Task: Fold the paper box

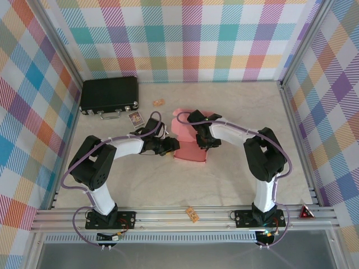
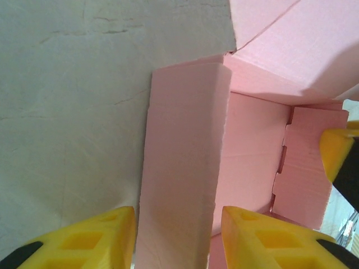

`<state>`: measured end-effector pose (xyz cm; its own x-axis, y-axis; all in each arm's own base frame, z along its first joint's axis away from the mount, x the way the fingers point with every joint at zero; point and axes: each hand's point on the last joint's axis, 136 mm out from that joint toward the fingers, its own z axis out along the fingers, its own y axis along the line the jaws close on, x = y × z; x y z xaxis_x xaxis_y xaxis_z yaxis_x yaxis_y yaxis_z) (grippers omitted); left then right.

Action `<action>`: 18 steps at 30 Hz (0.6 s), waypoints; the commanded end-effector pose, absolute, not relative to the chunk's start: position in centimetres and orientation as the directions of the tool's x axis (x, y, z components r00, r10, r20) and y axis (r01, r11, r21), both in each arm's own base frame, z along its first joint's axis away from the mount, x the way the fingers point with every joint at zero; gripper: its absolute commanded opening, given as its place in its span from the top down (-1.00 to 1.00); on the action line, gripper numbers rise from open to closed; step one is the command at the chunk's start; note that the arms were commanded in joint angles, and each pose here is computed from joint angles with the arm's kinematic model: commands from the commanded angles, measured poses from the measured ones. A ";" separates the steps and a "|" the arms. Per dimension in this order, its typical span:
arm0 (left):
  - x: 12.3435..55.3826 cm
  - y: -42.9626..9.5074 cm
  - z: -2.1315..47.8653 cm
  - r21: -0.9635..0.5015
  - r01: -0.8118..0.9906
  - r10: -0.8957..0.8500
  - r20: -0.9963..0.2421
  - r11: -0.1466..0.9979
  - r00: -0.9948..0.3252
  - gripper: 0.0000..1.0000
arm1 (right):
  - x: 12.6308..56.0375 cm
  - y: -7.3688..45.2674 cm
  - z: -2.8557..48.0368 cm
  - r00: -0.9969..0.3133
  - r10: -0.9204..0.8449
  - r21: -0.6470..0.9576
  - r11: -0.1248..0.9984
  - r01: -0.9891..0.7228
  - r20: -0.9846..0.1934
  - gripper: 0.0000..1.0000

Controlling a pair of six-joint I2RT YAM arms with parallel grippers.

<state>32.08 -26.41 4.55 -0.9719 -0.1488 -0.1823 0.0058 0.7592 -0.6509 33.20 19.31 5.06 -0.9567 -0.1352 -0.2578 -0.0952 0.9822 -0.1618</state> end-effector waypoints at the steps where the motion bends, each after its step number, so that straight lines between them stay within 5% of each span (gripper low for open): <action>1: 31.8 -27.3 5.4 -0.668 0.042 -0.120 -0.194 0.743 -0.974 0.12 | 35.3 20.0 5.0 -0.943 -0.162 -0.157 0.980 -0.120 -0.290 0.30; 10: 31.2 -28.1 5.6 -0.711 0.032 -0.133 -0.176 0.703 -0.975 0.12 | 38.5 22.5 4.8 -0.916 -0.232 -0.067 0.973 -0.223 -0.327 0.28; 18: 31.0 -28.4 5.4 -0.710 0.031 -0.133 -0.175 0.703 -0.976 0.11 | 38.3 21.8 6.6 -0.906 -0.244 -0.089 0.970 -0.228 -0.346 -0.09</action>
<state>31.43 -27.73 4.86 -0.9749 -0.1407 -0.1723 0.0172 0.7244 -0.6892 38.18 21.70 4.74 -0.9193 -0.2363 -0.3146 -0.2158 0.9714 -0.0989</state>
